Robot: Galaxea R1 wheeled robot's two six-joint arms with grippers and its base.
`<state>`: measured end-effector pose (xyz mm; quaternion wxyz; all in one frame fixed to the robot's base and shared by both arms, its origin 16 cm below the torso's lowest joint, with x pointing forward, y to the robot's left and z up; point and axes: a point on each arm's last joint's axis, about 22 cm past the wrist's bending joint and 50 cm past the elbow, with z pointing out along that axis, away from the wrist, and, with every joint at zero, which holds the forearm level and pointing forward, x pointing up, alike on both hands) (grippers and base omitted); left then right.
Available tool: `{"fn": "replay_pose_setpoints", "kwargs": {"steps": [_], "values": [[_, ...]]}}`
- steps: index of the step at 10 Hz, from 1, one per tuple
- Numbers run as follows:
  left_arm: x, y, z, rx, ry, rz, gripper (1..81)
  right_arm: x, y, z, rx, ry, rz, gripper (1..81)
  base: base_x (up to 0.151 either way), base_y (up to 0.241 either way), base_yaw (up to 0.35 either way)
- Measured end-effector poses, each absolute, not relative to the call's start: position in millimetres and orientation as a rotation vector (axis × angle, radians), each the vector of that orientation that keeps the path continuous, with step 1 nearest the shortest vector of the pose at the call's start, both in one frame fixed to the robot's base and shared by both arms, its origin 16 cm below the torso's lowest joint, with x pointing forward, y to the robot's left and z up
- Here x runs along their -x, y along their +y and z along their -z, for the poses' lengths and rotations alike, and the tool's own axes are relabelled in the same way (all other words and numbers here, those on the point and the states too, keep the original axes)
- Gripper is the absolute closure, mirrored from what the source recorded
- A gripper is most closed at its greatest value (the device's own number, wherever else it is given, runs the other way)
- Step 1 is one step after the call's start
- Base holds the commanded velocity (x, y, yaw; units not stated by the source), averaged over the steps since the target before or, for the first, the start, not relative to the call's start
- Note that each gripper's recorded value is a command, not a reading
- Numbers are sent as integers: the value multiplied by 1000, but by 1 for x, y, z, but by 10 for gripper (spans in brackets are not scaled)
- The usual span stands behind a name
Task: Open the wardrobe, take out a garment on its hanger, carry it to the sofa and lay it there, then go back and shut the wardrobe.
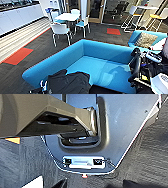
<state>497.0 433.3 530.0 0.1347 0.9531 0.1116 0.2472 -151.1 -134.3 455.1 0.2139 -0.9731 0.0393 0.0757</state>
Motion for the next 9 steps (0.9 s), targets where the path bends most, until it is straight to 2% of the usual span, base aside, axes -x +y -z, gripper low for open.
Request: {"fn": "replay_pose_setpoints", "kwargs": {"steps": [2,3,6,9], "values": [[-478,457,-512,-2839,335,-711,811,151,-133,-455,2700,103,-206,10,0,0,0],[-469,468,-507,-2880,286,-720,10,151,-134,-455,2701,100,-206,10,0,0,0],[-400,412,-462,-2866,242,-567,10,150,-131,-455,2697,97,-204,10,0,0,0],[-400,428,-462,-2896,238,-594,10,150,-131,-455,2697,96,-202,10,0,0,0]]}}
